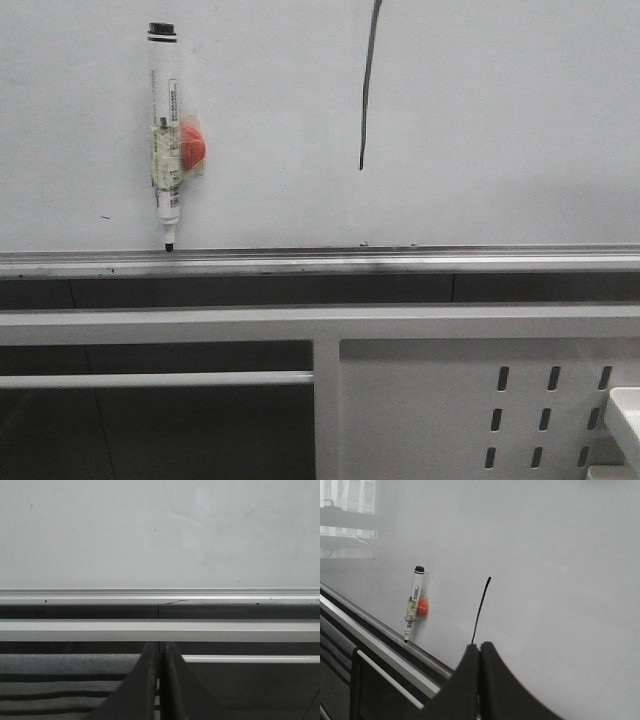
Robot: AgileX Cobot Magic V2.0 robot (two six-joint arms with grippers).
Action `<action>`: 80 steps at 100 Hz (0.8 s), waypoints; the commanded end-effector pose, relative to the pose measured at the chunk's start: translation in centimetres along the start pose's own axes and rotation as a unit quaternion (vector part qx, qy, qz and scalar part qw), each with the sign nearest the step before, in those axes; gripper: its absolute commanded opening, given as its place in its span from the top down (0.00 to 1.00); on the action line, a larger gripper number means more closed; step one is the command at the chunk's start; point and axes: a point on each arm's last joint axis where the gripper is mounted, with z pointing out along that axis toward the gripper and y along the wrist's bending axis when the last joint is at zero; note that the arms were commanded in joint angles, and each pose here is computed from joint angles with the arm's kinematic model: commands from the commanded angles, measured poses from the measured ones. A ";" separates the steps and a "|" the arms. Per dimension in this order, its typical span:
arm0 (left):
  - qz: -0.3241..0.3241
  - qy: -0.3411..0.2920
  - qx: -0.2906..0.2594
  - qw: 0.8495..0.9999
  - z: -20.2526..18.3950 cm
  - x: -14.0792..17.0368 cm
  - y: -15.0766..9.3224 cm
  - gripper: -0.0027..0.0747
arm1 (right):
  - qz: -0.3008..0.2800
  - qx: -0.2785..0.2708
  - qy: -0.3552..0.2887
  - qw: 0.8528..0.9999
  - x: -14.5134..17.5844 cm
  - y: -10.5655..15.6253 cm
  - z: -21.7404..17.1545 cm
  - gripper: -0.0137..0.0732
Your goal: Write number 1 on whiteboard
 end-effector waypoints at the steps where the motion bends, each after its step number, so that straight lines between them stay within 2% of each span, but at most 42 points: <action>1: -0.004 -0.022 -0.001 1.000 0.2 0.5 0.0 0.99 | 0.004 0.027 -0.038 0.999 -1.4 -0.6 0.0 0.92; 42: -0.004 -0.022 -0.001 1.000 0.2 0.5 0.0 0.99 | 0.004 0.027 -0.038 0.999 -1.4 -0.6 0.0 0.92; 51: -0.004 -0.022 -0.001 1.000 0.2 0.5 0.0 0.99 | -0.010 0.029 -0.030 0.999 -0.4 -0.5 0.1 0.92; 61: -0.004 -0.022 -0.001 1.000 0.2 0.5 0.0 0.99 | 0.048 0.056 -0.069 0.995 0.8 -0.6 0.1 0.92; 68: -0.004 -0.022 -0.001 1.000 0.2 0.5 0.0 0.99 | 0.055 0.058 -0.087 0.993 2.0 -0.4 0.0 0.92; 75: -0.004 -0.022 -0.001 1.000 0.2 0.5 0.0 0.99 | 0.033 0.041 -0.061 0.997 2.4 -0.1 0.1 0.92; 80: -0.004 -0.022 -0.001 1.000 0.2 0.5 0.0 0.99 | -0.037 0.022 -0.042 0.998 2.7 0.4 0.2 0.92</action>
